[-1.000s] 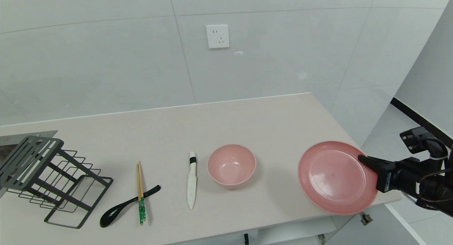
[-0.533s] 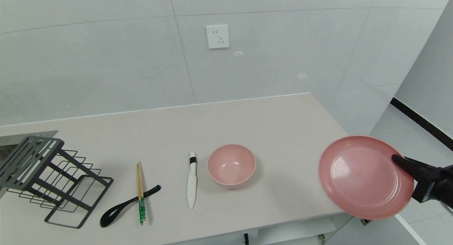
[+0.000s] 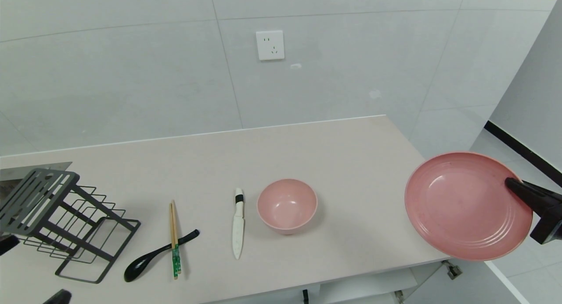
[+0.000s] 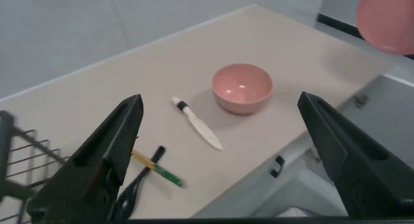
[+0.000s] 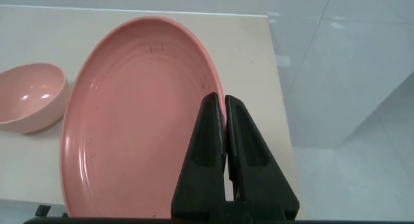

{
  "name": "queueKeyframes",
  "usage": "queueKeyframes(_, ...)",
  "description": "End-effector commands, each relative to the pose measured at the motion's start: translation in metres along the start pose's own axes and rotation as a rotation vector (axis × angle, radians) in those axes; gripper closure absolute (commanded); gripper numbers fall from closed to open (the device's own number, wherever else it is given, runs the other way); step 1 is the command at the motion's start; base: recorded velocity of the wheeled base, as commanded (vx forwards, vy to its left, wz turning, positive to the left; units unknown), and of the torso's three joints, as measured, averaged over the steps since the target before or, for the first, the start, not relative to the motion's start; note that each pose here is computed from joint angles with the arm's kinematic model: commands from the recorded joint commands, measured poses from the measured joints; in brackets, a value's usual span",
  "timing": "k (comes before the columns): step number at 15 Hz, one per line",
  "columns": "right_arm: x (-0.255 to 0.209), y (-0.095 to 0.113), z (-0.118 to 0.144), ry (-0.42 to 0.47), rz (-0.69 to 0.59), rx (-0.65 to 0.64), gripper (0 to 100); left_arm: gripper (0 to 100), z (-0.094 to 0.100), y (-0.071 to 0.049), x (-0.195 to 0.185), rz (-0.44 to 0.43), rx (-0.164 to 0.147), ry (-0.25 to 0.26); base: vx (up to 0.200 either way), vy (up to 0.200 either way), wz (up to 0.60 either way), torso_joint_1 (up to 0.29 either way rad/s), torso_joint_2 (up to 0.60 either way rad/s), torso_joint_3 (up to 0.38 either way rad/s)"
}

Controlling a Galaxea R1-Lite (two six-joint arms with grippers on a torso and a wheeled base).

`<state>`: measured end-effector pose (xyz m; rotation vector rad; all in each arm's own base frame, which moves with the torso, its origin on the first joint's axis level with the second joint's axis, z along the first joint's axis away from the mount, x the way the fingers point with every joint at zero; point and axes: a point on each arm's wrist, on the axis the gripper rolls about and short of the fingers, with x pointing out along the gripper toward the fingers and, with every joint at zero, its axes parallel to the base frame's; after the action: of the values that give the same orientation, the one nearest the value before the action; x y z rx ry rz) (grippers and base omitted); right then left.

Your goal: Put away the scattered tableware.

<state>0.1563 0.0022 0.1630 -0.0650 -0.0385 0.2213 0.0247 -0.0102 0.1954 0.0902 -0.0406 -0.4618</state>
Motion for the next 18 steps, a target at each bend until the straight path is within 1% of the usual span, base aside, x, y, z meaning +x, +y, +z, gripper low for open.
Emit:
queueKeyframes(1,-0.004,0.002,0.004,-0.027,0.018,-0.019,100,0,-0.001,0.011,0.028,-0.078,-0.06,0.115,0.0,0.0,0.0,0.0,0.0,0.0)
queueKeyframes(2,-0.006,0.002,0.007,-0.045,0.037,-0.036,100,0,-0.003,0.014,0.036,-0.094,-0.075,0.153,0.0,0.0,0.0,0.0,0.0,0.0)
queueKeyframes(3,-0.006,0.004,0.009,-0.058,0.048,-0.042,100,0,-0.005,0.018,0.045,-0.102,-0.082,0.19,0.0,0.0,0.0,0.0,0.0,0.0)
queueKeyframes(4,-0.007,0.006,0.012,-0.072,0.062,-0.044,100,0,-0.006,0.022,0.055,-0.116,-0.081,0.223,0.0,0.0,0.0,0.0,0.0,0.0)
queueKeyframes(5,-0.007,0.007,0.013,-0.079,0.066,-0.045,100,0,-0.005,0.024,0.062,-0.126,-0.08,0.238,0.0,0.0,0.0,0.0,0.0,0.0)
queueKeyframes(6,-0.006,0.006,0.018,-0.098,0.066,-0.05,100,0,-0.001,0.027,0.077,-0.155,-0.08,0.247,0.0,0.0,0.0,0.0,0.0,0.0)
queueKeyframes(7,-0.006,0.006,0.022,-0.119,0.065,-0.055,100,0,0.0,0.031,0.095,-0.179,-0.079,0.246,0.0,0.0,0.0,0.0,0.0,0.0)
queueKeyframes(9,-0.007,0.006,0.027,-0.141,0.063,-0.06,100,0,-0.004,0.04,0.13,-0.197,-0.065,0.214,0.0,0.0,0.0,0.0,0.0,0.0)
queueKeyframes(10,-0.008,0.006,0.027,-0.146,0.064,-0.062,100,0,-0.01,0.043,0.148,-0.21,-0.058,0.201,0.0,0.0,0.0,0.0,0.0,0.0)
queueKeyframes(11,-0.008,0.006,0.027,-0.146,0.064,-0.062,100,0,-0.013,0.044,0.156,-0.217,-0.052,0.191,0.0,0.0,0.0,0.0,0.0,0.0)
queueKeyframes(13,-0.007,0.006,0.03,-0.156,0.064,-0.063,100,0,-0.021,0.045,0.187,-0.242,-0.008,0.086,0.0,0.0,0.0,0.0,0.0,0.0)
queueKeyframes(14,-0.007,0.006,0.03,-0.157,0.063,-0.066,100,0,-0.024,0.046,0.197,-0.245,0.002,0.053,0.0,0.0,0.0,0.0,0.0,0.0)
queueKeyframes(15,-0.007,0.006,0.029,-0.155,0.065,-0.063,100,0,-0.026,0.047,0.204,-0.246,0.005,0.035,0.0,0.0,0.0,0.0,0.0,0.0)
queueKeyframes(16,-0.007,0.006,0.029,-0.153,0.065,-0.063,100,0,-0.027,0.047,0.207,-0.245,0.004,0.028,0.0,0.0,0.0,0.0,0.0,0.0)
queueKeyframes(17,-0.007,0.006,0.029,-0.153,0.065,-0.063,100,0,-0.027,0.047,0.213,-0.252,0.01,0.004,0.0,0.0,0.0,0.0,0.0,0.0)
queueKeyframes(18,-0.007,0.006,0.028,-0.15,0.064,-0.062,100,0,-0.025,0.041,0.216,-0.286,0.005,-0.013,0.0,0.0,0.0,0.0,0.0,0.0)
